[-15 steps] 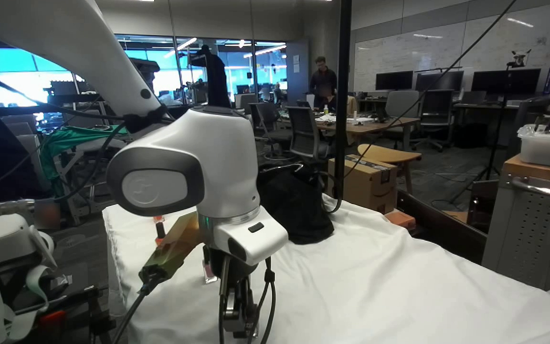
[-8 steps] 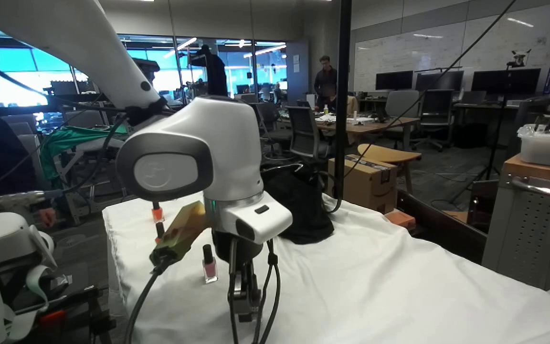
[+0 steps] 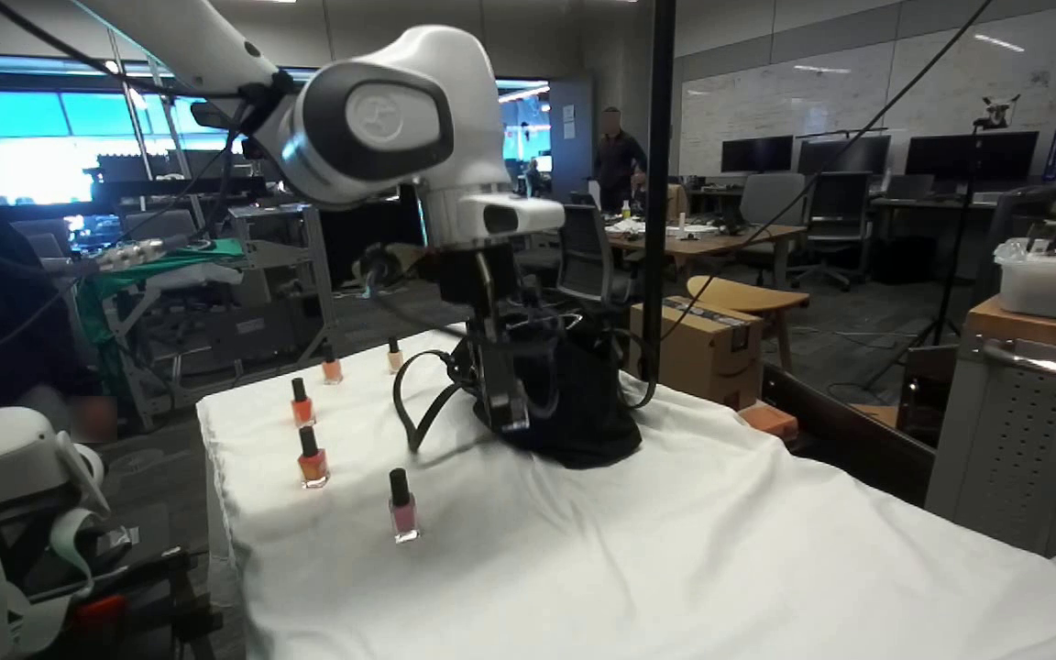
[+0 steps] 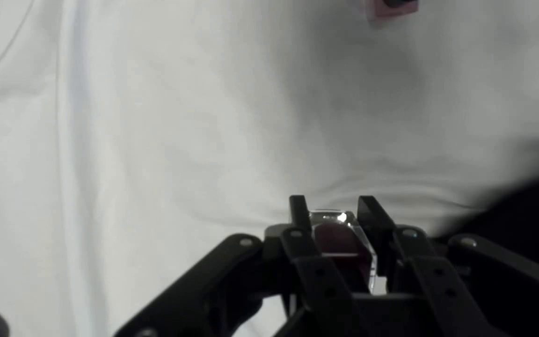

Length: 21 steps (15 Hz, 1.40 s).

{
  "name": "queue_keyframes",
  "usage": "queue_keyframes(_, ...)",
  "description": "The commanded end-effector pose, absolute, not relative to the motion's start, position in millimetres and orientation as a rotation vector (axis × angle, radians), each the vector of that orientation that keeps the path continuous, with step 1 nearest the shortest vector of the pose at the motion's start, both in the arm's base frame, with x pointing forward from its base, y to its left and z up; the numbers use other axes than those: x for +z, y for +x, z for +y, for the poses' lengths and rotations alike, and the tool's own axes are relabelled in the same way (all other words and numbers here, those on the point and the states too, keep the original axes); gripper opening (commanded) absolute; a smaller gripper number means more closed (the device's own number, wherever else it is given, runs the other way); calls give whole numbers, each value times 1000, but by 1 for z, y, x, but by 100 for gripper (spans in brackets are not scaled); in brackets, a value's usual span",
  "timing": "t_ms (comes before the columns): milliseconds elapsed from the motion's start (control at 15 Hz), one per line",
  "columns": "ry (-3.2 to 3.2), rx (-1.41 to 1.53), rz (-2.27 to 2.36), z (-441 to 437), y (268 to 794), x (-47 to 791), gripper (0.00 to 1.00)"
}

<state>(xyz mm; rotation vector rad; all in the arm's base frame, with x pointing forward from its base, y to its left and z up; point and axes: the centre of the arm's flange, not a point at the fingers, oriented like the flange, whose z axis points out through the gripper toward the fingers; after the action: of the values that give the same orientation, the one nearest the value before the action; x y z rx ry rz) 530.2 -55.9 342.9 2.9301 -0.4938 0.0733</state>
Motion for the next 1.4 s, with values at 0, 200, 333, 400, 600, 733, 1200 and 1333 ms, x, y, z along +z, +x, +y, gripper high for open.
queue_keyframes(0, 2886, 145, -329, -1, 585, 406, 16)
queue_keyframes(200, 2863, 209, -183, 46, 628, 436, 16)
queue_keyframes(333, 2856, 238, -109, 69, 655, 444, 16)
queue_keyframes(400, 2847, 252, -80, 79, 668, 441, 16)
queue_keyframes(600, 2850, 255, -13, 93, 701, 435, 16)
queue_keyframes(733, 2857, 256, 28, 99, 718, 424, 16)
queue_keyframes(1200, 2863, 164, 76, 106, 751, 408, 16)
queue_keyframes(1333, 2868, 128, 88, 108, 751, 399, 16)
